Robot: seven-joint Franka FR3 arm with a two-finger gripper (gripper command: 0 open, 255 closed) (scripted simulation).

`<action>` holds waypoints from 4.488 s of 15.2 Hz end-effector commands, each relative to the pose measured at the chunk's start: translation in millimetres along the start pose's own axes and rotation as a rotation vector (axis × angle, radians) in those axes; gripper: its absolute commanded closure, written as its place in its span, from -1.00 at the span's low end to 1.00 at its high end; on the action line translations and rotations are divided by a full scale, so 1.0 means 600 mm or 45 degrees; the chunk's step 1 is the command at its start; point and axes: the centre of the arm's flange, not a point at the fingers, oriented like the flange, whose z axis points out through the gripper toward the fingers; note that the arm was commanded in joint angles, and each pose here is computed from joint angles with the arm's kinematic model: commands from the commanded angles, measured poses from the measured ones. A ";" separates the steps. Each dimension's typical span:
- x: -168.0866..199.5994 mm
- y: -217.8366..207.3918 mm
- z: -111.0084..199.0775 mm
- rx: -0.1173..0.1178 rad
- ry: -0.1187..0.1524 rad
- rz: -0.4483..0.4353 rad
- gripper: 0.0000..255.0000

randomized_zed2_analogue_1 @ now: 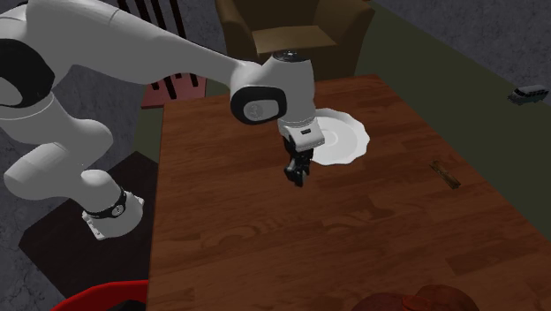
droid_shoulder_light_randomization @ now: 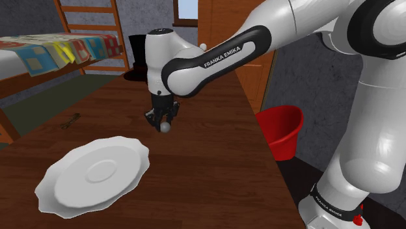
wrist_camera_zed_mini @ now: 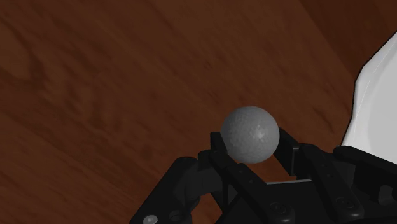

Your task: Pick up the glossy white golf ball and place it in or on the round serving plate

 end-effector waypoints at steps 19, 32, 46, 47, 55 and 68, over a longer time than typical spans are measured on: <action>0.016 -0.173 -0.113 0.000 0.000 0.000 1.00; 0.012 -0.398 -0.107 0.000 0.000 0.000 1.00; -0.006 -0.401 0.000 0.000 0.000 0.000 1.00; -0.006 -0.401 0.000 0.000 0.000 0.000 1.00; -0.006 -0.401 0.000 0.000 0.000 0.000 -1.00; -0.006 -0.401 -0.083 0.000 0.000 0.000 -1.00</action>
